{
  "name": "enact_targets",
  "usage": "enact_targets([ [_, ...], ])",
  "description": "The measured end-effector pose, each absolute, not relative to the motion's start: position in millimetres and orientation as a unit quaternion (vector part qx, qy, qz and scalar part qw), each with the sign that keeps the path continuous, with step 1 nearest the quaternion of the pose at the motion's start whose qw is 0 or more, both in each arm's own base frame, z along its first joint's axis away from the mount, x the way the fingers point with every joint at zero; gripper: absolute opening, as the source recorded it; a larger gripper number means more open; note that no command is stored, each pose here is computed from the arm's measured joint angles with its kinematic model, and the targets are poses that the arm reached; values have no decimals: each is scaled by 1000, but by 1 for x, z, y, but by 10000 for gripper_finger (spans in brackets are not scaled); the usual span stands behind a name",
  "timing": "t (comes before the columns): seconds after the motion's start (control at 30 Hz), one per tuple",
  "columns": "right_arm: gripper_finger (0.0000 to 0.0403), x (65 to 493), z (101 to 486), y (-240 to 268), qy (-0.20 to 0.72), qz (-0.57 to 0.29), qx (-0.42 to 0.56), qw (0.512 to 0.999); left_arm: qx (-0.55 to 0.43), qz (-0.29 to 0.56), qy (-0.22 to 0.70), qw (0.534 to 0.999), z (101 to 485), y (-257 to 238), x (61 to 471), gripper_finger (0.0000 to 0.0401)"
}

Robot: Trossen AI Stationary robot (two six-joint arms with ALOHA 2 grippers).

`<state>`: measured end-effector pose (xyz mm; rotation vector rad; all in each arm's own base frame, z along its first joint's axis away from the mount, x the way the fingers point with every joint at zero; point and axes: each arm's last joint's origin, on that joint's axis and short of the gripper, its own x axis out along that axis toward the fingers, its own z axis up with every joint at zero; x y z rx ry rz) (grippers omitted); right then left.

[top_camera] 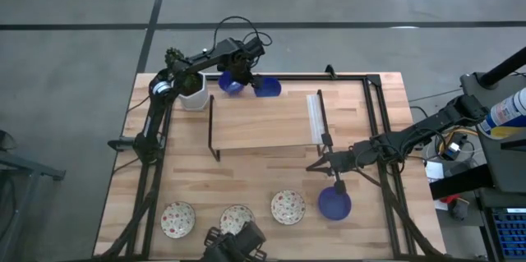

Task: Pick & Place Mini bowls
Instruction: Put the top left blue bowl on the shelf

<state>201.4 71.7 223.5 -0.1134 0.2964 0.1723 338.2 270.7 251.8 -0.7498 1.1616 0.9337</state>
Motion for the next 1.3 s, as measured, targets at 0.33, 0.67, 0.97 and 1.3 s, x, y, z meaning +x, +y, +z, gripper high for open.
enact_targets([
  [0.33,8,201,224,72,147,85,-58,984,-256,392,535,703,290,257,346,0],
  [0.67,8,201,224,72,146,85,-57,984,-112,371,540,747,345,220,360,0],
  [0.97,8,201,224,72,148,82,-37,985,-34,298,543,784,368,165,372,0],
  [1.3,8,201,224,73,149,110,-25,982,29,228,536,813,378,110,387,0],
])
